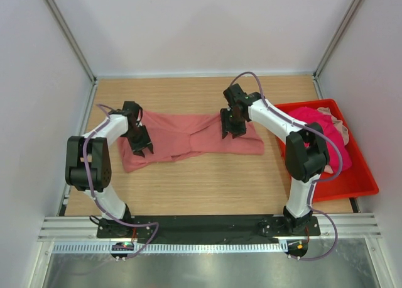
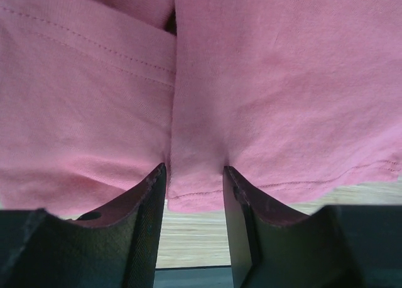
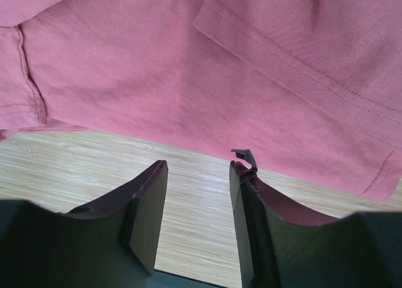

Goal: Fold and stack the t-shirts
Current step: Flatten the tshirt out

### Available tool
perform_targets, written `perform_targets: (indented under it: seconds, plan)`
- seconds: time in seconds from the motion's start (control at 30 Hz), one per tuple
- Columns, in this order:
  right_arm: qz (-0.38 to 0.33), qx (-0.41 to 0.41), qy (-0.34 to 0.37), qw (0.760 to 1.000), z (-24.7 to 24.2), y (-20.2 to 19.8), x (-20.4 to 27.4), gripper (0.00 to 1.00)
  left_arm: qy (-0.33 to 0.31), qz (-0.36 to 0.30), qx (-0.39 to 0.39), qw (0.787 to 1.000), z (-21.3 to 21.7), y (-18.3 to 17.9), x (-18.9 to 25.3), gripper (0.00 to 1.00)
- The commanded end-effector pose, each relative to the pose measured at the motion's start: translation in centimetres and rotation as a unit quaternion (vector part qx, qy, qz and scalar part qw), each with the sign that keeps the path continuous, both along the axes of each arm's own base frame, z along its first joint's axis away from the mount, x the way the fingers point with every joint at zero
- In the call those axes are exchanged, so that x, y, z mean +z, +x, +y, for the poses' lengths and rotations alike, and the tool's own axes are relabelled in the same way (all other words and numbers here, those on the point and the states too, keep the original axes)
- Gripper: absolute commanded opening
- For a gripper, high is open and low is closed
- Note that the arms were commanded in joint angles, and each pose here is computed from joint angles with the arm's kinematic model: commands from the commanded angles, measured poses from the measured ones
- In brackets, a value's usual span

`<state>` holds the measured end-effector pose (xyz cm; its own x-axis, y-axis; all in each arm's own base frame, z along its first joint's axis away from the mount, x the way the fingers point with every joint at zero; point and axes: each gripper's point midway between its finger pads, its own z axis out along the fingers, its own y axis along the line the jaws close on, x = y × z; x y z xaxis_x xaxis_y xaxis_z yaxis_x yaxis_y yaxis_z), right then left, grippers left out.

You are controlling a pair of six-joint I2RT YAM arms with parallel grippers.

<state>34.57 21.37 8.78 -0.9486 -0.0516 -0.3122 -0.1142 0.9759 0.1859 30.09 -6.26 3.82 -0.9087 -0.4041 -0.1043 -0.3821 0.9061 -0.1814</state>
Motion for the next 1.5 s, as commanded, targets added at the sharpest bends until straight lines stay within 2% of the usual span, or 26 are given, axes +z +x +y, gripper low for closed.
perform_targets:
  seconds: [0.0,0.2,0.33,0.43,0.63,0.93,1.07,1.27,1.3,1.33,1.47]
  plan:
    - [-0.037,0.006,0.017,0.999,0.8,1.1,2.1,0.51,-0.022,-0.023,-0.007,0.999,-0.6,0.8,0.1,0.41]
    - [-0.038,0.006,0.023,0.999,1.3,1.6,2.3,0.5,-0.033,-0.02,-0.004,0.999,-1.0,0.7,0.1,0.3]
    - [-0.043,-0.001,0.025,0.999,1.6,2.5,2.2,0.5,-0.026,-0.024,-0.002,0.999,-0.7,0.5,1.0,0.09]
    - [-0.047,-0.017,0.013,0.999,1.6,3.6,2.2,0.52,-0.021,-0.033,0.003,0.999,-0.6,0.6,1.7,0.0]
    - [-0.057,-0.074,-0.069,0.993,-0.2,6.7,0.2,0.51,-0.042,-0.037,0.007,0.998,-1.2,0.1,2.6,0.0]
    - [-0.063,-0.065,-0.084,0.992,1.1,9.3,-2.3,0.47,-0.054,-0.045,0.005,0.998,-1.6,-0.3,3.4,0.0]
    - [-0.058,-0.065,-0.074,0.993,1.7,9.4,-3.0,0.46,-0.056,-0.049,0.006,0.997,-1.6,-0.3,3.6,0.0]
    - [-0.04,-0.067,-0.096,0.992,1.2,8.8,-4.5,0.41,-0.059,-0.051,0.004,0.997,-1.7,-0.2,4.0,0.0]
    - [-0.039,-0.064,-0.096,0.993,1.3,8.7,-4.6,0.4,-0.059,-0.053,0.004,0.997,-1.7,-0.2,4.1,0.0]
    - [-0.038,-0.064,-0.098,0.992,1.2,8.6,-4.8,0.33,-0.06,-0.055,0.003,0.997,-1.8,-0.1,4.1,0.0]
    - [-0.049,-0.064,-0.109,0.991,0.6,8.8,-4.3,0.16,-0.059,-0.06,0.003,0.997,-1.7,0.0,4.5,0.0]
